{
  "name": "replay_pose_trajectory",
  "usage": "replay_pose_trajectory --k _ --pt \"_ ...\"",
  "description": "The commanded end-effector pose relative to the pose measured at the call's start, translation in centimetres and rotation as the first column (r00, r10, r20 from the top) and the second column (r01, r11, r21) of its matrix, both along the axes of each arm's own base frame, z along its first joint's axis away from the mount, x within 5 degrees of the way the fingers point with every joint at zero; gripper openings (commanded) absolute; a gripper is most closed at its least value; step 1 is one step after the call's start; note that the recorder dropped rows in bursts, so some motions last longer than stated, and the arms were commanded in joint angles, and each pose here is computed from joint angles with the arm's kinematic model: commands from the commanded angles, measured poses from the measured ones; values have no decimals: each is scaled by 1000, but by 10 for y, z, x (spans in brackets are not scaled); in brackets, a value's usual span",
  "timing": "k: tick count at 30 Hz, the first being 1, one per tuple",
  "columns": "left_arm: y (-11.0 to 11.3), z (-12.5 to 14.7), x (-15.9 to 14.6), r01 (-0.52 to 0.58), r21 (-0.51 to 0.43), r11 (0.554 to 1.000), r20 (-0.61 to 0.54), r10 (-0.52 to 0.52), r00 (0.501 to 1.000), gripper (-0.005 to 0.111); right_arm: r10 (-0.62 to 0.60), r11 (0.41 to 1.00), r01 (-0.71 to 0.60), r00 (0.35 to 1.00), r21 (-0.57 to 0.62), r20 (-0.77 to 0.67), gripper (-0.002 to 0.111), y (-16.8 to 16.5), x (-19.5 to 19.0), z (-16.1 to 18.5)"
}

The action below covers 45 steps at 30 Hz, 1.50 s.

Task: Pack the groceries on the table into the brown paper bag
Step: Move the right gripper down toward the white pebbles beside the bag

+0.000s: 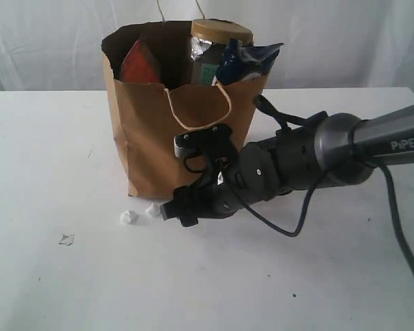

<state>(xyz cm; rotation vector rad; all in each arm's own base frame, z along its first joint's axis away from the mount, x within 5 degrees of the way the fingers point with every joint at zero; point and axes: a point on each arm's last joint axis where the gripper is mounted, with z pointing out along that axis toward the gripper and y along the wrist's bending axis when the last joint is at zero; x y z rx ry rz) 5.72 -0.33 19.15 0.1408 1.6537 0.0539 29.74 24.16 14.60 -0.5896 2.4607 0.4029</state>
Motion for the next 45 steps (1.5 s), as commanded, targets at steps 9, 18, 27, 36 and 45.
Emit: replay_pose_trajectory --k 9,18,27,36,45 --pt "0 0 0 -2 -10 1000 10 3 1000 0 -4 1000 3 1000 -14 -22 62 3 3 -15" --pt "0 0 0 -2 -10 1000 10 3 1000 0 -4 1000 2 999 -31 -43 29 5 5 -26" --pt "0 0 0 -2 -10 1000 10 3 1000 0 14 999 -16 999 -44 -47 0 -11 -14 -4" --pt "0 0 0 -2 -10 1000 10 3 1000 0 3 1000 -3 1000 -24 -14 0 -48 -55 18" --pt "0 0 0 -2 -10 1000 10 3 1000 0 -12 999 7 996 49 85 1 -44 -49 40"
